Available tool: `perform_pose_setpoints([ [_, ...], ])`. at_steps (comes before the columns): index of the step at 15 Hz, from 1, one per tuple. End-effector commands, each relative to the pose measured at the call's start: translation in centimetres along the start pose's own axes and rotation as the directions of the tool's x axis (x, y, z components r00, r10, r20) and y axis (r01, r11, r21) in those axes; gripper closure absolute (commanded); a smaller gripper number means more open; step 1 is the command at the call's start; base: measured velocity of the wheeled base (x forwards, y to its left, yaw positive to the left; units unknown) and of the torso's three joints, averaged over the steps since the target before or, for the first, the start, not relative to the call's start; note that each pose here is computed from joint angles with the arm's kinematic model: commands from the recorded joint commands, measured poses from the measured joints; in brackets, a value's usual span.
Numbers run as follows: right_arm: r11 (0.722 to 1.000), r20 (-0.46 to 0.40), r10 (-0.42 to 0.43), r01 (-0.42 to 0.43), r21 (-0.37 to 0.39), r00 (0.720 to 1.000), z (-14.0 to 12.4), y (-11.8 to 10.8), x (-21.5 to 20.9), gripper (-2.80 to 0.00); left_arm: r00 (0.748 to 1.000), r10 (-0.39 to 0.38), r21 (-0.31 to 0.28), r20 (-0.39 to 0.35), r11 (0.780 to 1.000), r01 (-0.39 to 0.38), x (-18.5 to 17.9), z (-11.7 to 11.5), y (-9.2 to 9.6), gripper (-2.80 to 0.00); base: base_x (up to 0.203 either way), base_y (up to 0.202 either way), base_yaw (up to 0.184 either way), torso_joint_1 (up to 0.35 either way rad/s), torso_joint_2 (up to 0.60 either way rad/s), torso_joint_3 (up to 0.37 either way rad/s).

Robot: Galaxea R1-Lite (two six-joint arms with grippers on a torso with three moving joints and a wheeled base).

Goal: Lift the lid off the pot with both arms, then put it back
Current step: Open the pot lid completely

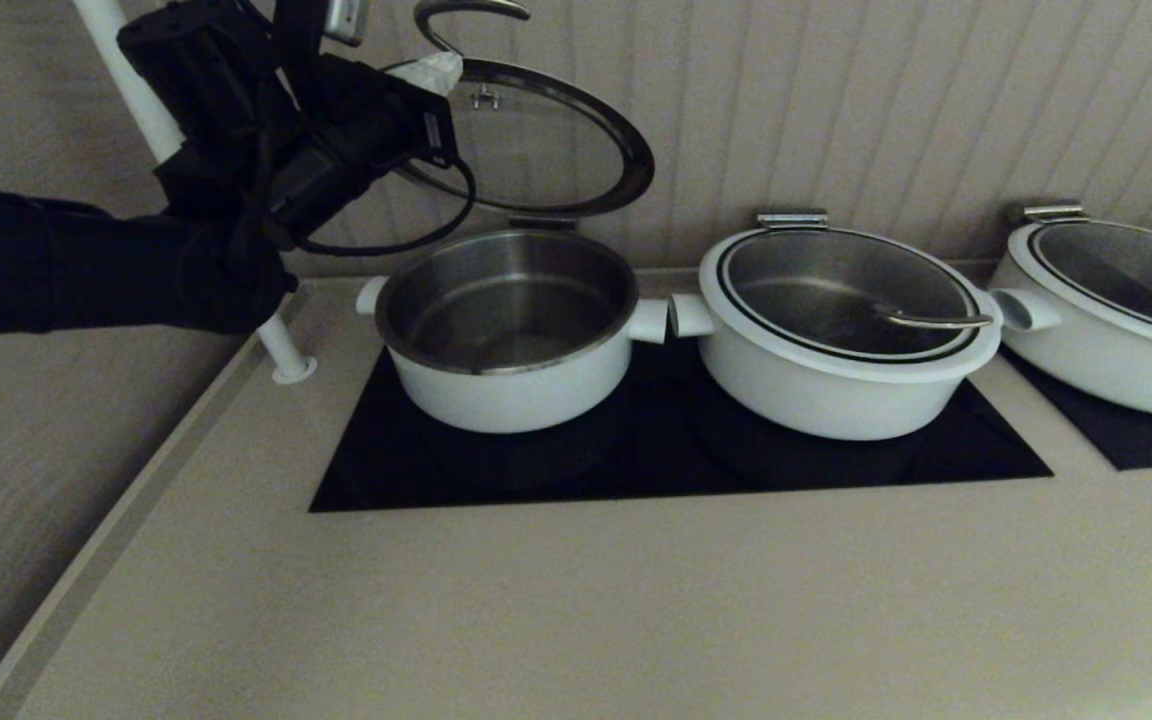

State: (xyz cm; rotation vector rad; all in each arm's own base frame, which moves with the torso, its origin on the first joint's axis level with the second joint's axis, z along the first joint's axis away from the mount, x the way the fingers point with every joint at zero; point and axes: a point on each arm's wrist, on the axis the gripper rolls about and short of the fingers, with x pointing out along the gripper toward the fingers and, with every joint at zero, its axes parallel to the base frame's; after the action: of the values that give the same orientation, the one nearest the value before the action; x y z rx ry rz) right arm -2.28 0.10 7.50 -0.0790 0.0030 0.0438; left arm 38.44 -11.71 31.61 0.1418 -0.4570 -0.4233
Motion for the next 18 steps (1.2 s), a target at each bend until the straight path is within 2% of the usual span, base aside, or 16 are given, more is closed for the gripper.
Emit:
perform_pose_setpoints([
  [1, 1.0, -0.001, 0.001, -0.001, -0.001, 1.0, 0.0, 0.0, 0.0, 0.0, 1.0, -0.002, 0.004, 0.011, 1.0, 0.002, 0.4, -0.9, -0.1, 0.0, 0.0, 0.0, 0.0, 0.0, 0.0, 0.0],
  [6, 1.0, -0.001, 0.001, -0.001, -0.001, 1.0, 0.0, 0.0, 0.0, 0.0, 0.999, 0.007, 0.01, 0.039, 1.0, -0.008, 1.1, -2.1, -0.1, 0.0, 0.0, 0.0, 0.0, 0.0, 0.0, 0.0],
  [9, 1.0, -0.003, 0.001, -0.001, 0.0, 1.0, 0.0, 0.0, 0.0, 0.0, 0.993, 0.059, 0.017, 0.103, 0.998, -0.061, 2.3, -1.8, 0.2, 0.0, 0.0, 0.0, 0.0, 0.0, 0.0, 0.0],
  [13, 1.0, -0.001, 0.001, -0.001, -0.001, 1.0, 0.0, 0.0, 0.0, 0.0, 0.982, 0.091, 0.024, 0.164, 0.995, -0.096, 3.2, -1.0, 0.6, 0.0, 0.0, 0.0, 0.0, 0.0, 0.0, 0.0],
  [18, 1.0, -0.002, 0.001, -0.001, -0.001, 1.0, 0.0, 0.0, 0.0, 0.0, 0.976, 0.094, 0.032, 0.196, 0.994, -0.102, 2.6, 1.4, 0.9, 0.0, 0.0, 0.0, 0.0, 0.0, 0.0, 0.0],
])
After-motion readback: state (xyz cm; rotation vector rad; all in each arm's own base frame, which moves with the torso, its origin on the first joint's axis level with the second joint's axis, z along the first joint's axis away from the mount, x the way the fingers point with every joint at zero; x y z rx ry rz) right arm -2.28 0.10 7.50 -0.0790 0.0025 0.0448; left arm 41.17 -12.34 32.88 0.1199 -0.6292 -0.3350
